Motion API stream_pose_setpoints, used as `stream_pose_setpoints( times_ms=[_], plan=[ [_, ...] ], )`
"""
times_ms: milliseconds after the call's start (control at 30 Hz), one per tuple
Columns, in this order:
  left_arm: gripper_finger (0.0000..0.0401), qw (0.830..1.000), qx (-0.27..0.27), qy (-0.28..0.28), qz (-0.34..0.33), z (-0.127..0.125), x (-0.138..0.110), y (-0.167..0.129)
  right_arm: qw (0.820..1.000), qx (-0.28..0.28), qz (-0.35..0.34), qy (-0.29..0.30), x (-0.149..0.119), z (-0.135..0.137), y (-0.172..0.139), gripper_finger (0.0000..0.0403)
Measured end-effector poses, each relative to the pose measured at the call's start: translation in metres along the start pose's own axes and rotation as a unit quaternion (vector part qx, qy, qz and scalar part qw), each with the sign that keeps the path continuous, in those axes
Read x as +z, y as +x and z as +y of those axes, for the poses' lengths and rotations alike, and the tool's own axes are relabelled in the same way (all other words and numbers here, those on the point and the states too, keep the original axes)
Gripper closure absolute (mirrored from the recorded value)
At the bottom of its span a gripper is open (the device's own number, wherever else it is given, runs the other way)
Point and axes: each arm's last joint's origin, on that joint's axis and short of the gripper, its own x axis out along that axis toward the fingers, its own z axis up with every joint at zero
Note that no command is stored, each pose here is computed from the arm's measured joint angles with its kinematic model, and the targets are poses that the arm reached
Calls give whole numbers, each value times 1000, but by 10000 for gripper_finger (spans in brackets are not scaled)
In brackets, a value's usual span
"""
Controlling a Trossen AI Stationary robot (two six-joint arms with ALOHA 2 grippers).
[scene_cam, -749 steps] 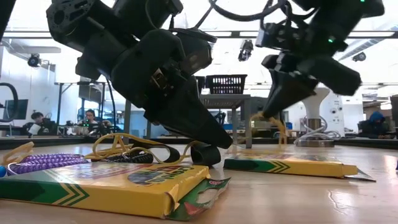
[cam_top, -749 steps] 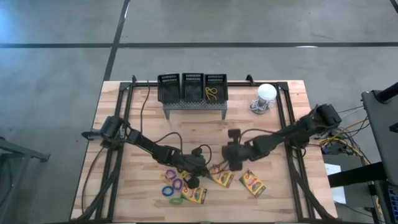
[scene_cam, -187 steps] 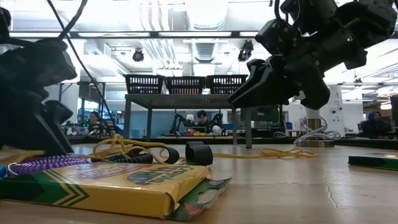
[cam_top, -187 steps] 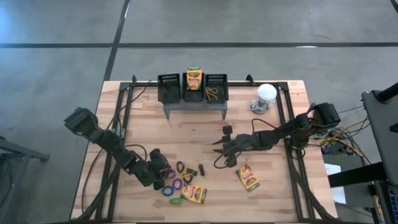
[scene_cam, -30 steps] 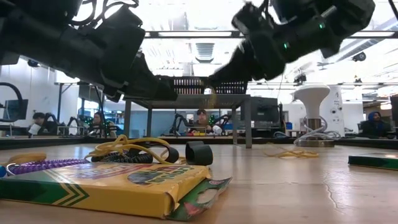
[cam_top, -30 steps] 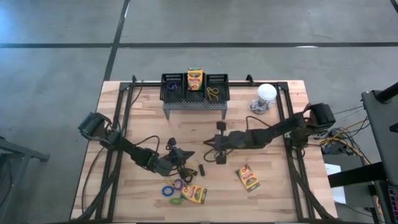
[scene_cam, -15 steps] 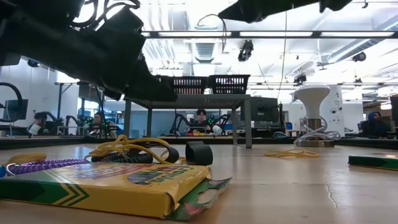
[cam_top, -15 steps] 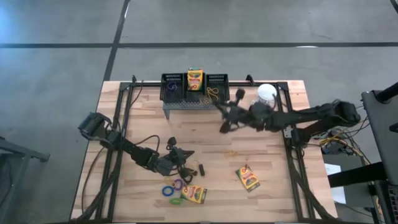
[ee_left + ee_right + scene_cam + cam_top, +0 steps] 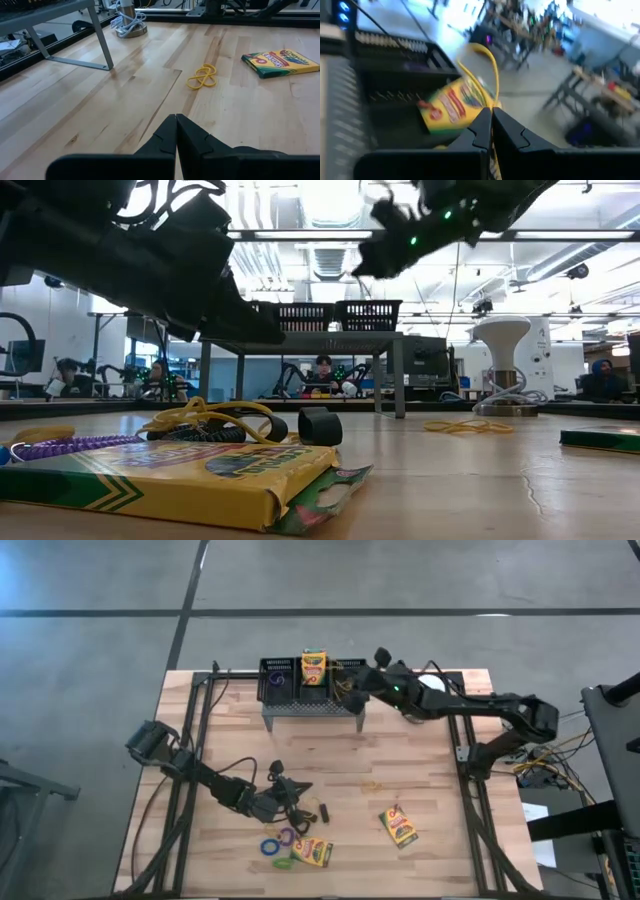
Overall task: Pick & Place Office Desk Supplies
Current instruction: Put the yellow rubber band into the right black basket on the shelf, then put the black rubber band into the right black basket on the shelf
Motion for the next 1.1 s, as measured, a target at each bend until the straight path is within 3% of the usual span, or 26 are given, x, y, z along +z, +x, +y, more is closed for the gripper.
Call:
stream_pose_setpoints(
  times_ms=[267, 600, 867, 1100],
  plan=[
    [393, 1000, 1, 4, 4, 0, -1, 0, 996, 5, 83, 21, -6, -8, 15, 388],
    [393, 1000, 2, 5, 5, 1, -1, 0, 986, 38, 160, 24, 22, -15, -4, 303],
    [393, 1000, 2, 2, 5, 1, -1, 0, 983, 115, 141, 2, 23, 23, -55, 290],
    [393, 1000, 1, -13, 5, 1, -1, 0, 971, 209, 120, 14, -9, 72, -113, 316]
  ],
)
